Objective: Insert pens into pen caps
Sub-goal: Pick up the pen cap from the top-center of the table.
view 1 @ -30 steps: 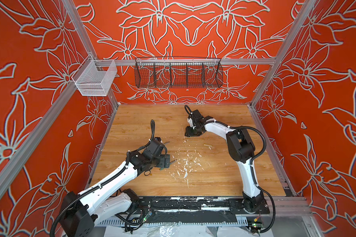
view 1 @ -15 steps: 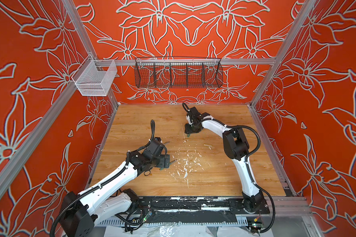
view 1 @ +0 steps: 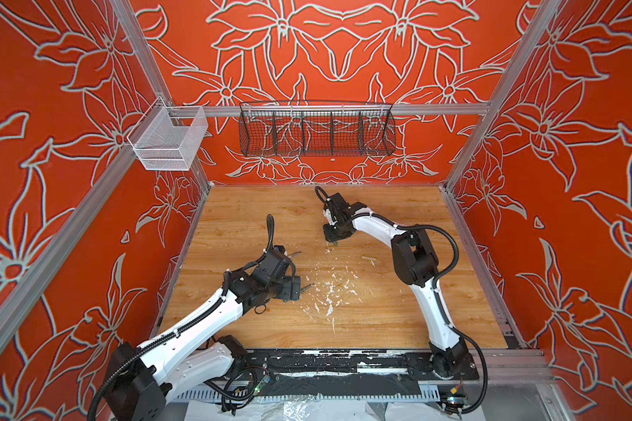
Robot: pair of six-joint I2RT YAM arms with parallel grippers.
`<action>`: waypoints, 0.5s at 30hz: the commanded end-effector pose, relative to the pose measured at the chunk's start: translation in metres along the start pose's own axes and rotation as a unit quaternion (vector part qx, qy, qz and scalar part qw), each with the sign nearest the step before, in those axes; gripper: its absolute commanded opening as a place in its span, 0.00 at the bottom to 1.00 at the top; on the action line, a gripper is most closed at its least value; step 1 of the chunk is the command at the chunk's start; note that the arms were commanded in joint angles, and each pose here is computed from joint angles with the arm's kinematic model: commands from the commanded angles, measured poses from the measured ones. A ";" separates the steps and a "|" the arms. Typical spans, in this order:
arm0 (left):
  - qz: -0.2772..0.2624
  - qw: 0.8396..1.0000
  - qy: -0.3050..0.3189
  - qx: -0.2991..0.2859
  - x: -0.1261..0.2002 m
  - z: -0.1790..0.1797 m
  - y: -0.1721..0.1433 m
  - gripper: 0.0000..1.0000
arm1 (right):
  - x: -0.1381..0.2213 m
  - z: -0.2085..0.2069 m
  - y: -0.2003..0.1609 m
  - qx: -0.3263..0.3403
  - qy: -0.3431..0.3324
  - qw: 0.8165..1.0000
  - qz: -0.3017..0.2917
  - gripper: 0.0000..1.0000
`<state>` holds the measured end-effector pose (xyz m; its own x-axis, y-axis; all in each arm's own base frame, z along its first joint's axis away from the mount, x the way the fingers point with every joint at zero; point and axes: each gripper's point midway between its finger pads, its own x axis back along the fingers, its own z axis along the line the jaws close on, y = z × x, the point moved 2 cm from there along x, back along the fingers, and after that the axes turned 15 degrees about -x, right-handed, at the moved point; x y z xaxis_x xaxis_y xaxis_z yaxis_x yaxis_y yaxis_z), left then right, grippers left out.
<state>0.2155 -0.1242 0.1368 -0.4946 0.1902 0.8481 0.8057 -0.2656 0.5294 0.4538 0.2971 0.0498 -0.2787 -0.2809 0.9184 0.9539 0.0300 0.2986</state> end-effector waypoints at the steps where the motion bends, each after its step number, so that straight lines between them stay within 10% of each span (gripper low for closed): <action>1: 0.004 1.000 0.003 0.004 -0.001 0.003 -0.005 0.97 | 0.001 -0.007 -0.008 0.016 -0.013 0.999 0.025 0.33; 15: 0.001 1.000 -0.012 0.006 -0.001 -0.002 -0.004 0.97 | -0.003 -0.006 -0.020 0.132 -0.113 0.984 0.043 0.31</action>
<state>0.2124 -0.1265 0.1319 -0.4774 0.2074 0.8538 0.8115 -0.2684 0.5190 0.4414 0.2977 0.0488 -0.2683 -0.1187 0.9560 0.9260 0.2419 0.2899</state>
